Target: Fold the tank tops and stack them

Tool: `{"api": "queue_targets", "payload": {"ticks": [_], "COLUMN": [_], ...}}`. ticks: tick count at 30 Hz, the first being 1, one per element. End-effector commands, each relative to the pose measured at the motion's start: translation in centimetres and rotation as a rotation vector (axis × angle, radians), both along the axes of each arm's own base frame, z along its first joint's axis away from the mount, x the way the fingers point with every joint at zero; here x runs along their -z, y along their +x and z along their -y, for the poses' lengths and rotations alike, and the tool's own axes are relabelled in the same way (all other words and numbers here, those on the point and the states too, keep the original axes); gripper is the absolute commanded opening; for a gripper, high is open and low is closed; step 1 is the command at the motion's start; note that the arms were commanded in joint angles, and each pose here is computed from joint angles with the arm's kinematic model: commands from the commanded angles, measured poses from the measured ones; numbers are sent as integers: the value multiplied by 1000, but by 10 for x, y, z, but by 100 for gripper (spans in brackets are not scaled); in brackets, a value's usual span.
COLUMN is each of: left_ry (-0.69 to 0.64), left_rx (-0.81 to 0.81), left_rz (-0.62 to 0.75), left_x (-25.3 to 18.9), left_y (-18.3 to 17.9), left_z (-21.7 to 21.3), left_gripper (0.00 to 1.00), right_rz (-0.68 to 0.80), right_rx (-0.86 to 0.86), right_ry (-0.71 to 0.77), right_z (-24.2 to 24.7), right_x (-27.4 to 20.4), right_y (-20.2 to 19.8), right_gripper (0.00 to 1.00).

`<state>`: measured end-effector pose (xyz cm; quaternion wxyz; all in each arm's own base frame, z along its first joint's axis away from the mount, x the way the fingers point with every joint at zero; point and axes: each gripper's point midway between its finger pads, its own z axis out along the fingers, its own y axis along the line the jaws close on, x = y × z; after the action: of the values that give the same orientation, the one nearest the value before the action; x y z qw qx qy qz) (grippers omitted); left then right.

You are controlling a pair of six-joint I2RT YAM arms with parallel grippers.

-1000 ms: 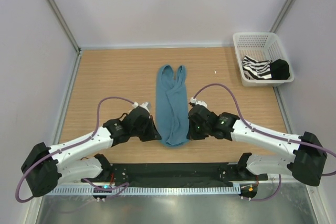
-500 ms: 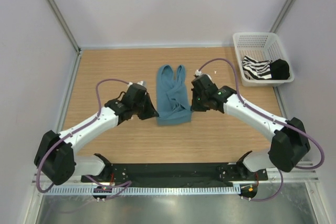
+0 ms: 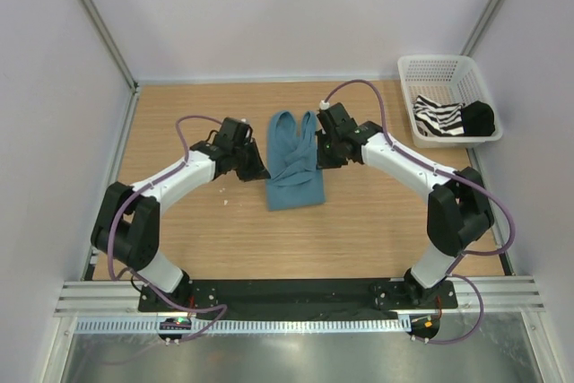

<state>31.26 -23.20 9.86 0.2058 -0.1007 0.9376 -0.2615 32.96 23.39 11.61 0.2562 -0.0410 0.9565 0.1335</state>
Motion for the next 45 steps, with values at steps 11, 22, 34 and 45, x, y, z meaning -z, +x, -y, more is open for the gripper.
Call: {"api": "queue_targets", "payload": {"ticks": [11,22,34,45], "left_ry": [-58,-40,-52,-59], "left_rx": [42,20,-9,89], "left_rz": [113,57,196,168], "left_x": [-47,7,-39,-27], "left_y": [37,97,90,38], "left_z": [12,10,-10,-4], "left_gripper": [1,15,67,64], "right_rz": [87,98,230,170], "right_rx": [-32,64,116,-41], "right_ry": [67,11,36,172], "right_z": [-11,-3,21,5], "right_x": [-39,1,-35,1], "right_y": [35,85,74,27], "right_gripper": [1,22,66,58]}}
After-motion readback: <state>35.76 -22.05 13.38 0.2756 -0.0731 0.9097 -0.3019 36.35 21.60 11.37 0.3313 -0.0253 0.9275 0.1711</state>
